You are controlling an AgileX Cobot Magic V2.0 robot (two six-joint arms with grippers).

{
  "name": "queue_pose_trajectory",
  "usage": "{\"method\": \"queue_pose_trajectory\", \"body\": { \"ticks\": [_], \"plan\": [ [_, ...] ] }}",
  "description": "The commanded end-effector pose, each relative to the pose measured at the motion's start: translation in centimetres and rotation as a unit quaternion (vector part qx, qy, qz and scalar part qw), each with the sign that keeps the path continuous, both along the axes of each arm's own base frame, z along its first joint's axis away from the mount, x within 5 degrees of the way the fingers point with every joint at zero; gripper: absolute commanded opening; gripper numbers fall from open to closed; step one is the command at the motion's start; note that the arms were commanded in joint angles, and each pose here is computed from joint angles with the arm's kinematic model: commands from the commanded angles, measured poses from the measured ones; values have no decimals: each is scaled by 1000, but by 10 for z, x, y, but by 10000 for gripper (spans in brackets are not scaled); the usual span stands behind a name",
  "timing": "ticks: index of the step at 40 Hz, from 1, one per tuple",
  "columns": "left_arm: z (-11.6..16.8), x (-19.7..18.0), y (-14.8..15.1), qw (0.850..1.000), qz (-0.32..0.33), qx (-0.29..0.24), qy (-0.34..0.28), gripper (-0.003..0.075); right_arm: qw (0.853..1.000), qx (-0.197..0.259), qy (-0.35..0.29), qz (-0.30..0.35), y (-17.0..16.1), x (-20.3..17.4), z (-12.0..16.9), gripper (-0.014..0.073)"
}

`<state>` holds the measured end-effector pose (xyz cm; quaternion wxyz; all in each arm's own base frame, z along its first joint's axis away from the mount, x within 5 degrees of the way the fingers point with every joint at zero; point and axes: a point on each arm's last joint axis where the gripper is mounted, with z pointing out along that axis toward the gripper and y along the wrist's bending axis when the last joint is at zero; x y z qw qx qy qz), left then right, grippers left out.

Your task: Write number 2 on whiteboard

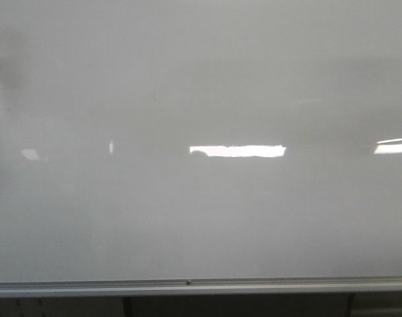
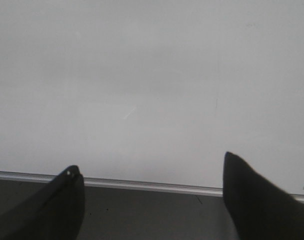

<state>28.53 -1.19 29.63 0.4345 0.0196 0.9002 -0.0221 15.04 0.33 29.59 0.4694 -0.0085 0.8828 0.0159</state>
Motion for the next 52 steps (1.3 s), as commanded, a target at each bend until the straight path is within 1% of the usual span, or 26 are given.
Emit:
{"method": "queue_pose_trajectory", "body": {
  "ticks": [1, 4, 14, 24, 32, 35, 41, 44, 52],
  "plan": [
    [19, 14, 2, 998, 12, -11, -64, 511, 999, -6, -48, 0, 0, 5, 16, 592],
    [14, 23, 0, 998, 10, -12, -56, 512, 999, -6, -48, 0, 0, 5, 16, 592],
    [1, 44, 0, 998, 14, -12, -63, 511, 999, -6, -48, 0, 0, 5, 16, 592],
    [-11, 55, 0, 997, 17, -11, -70, 511, 999, -6, -48, 0, 0, 5, 16, 592],
    [-21, 61, 0, 998, 17, -10, -57, 507, 999, -6, -48, 0, 0, 5, 16, 592],
    [-23, 61, 0, 999, 17, -10, -50, 470, 999, -6, -48, 0, 0, 5, 16, 592],
    [-25, 63, 0, 998, 17, -10, -54, 321, 999, -6, -47, 0, 0, 5, 16, 592],
    [-25, 63, -1, 998, 16, -10, -52, 264, 999, -6, -47, 0, 0, 5, 16, 592],
    [-27, 62, -5, 999, 9, -10, -41, 141, 999, -6, -48, 0, 0, 5, 16, 592]
  ]
}}
